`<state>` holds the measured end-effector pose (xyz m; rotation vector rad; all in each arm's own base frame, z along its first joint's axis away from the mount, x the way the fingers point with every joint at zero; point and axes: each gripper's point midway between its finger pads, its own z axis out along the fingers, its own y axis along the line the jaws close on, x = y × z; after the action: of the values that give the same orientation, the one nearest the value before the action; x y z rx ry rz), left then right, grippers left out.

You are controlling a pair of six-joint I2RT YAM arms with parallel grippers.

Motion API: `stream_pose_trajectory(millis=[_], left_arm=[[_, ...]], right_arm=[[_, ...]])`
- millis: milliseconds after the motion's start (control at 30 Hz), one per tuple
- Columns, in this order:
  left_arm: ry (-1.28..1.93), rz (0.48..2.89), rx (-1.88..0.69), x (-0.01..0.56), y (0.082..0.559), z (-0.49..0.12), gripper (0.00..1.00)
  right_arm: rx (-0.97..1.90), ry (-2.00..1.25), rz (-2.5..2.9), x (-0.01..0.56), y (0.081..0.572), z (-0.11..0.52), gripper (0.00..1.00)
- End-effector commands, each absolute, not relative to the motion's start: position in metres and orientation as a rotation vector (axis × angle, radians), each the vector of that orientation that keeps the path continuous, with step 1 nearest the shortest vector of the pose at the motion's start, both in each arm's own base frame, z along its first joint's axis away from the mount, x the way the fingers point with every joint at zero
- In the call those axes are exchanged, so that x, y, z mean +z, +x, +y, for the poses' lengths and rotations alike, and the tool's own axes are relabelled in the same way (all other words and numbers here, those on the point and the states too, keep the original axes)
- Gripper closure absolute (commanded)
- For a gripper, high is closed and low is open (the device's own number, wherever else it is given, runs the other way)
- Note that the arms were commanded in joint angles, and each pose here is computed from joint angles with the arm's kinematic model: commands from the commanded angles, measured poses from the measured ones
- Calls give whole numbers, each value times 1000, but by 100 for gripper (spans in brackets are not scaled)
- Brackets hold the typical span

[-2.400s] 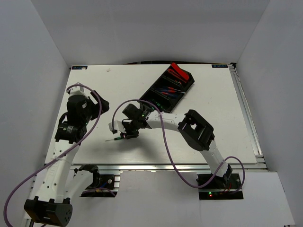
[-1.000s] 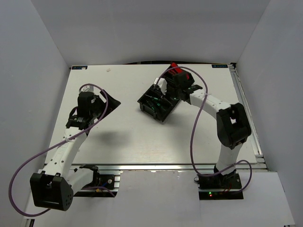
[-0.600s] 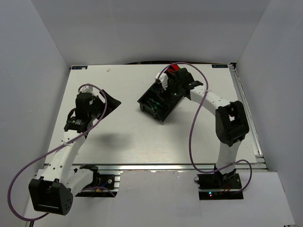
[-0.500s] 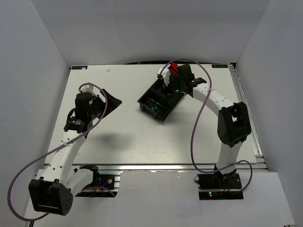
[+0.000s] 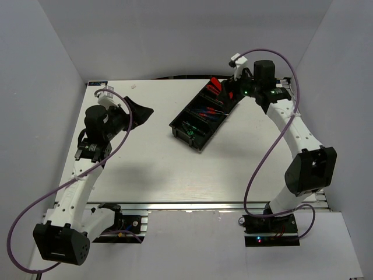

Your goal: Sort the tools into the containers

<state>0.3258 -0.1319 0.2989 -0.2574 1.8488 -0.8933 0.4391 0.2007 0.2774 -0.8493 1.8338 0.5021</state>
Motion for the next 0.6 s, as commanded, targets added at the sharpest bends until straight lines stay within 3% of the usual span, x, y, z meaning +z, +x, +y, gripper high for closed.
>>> stream_pose_trajectory(millis=[0,567], left_arm=[[-164,1781,-926,324,326,-139,2],[-164,1736,-967,328,328,-143,2]], right_arm=[[534,-783,1829,298,426,186,11],[216,-498,1923,297,405,120,11]])
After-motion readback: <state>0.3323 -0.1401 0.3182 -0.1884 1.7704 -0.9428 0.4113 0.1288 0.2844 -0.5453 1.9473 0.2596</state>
